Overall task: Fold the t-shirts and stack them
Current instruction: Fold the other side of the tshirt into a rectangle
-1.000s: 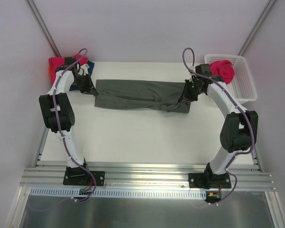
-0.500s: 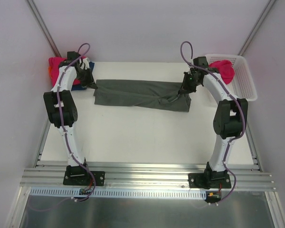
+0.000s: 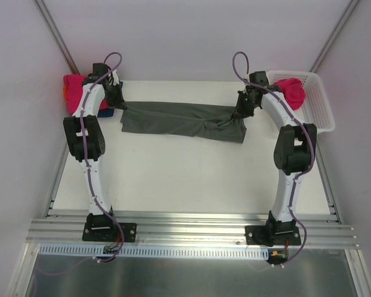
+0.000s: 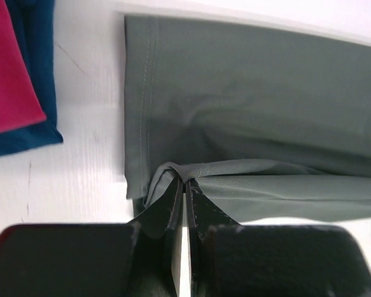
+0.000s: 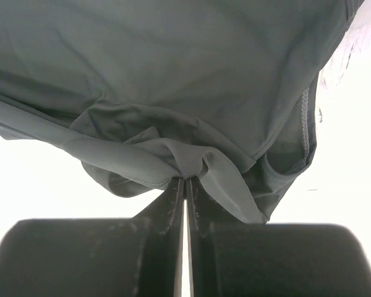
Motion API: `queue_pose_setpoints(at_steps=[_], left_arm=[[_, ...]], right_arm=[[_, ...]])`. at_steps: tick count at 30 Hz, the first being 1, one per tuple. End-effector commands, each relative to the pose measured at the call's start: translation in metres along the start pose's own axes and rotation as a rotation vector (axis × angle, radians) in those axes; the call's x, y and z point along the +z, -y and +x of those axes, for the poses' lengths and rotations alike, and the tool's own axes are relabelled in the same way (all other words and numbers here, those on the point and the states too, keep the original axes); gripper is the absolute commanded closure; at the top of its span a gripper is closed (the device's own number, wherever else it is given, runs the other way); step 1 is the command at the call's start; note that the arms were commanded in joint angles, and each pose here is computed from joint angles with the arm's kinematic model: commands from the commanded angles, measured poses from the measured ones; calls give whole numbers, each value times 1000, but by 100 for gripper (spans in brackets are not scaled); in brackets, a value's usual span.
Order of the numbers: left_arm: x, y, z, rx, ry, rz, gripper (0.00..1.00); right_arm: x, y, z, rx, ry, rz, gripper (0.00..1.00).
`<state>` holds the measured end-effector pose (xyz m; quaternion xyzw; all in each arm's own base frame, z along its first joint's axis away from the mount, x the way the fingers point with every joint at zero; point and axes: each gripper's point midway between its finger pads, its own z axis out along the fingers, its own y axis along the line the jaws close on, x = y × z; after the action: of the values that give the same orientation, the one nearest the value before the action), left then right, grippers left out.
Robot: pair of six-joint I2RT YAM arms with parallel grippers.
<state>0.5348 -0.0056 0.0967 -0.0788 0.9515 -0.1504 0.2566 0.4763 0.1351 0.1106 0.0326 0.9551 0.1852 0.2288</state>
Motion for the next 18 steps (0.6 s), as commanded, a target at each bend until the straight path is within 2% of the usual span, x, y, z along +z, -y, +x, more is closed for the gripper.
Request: queue_pose_setpoints(at_steps=[1, 13, 18], left_arm=[[9, -4, -17, 22, 52, -53, 100], [38, -6, -29, 33, 86, -93, 100], [42, -14, -37, 31, 114, -136, 100]], right_arm=[[-2, 0, -24, -28, 67, 12, 100], [28, 12, -43, -68, 81, 62, 99], [37, 4, -53, -89, 100, 54, 99]])
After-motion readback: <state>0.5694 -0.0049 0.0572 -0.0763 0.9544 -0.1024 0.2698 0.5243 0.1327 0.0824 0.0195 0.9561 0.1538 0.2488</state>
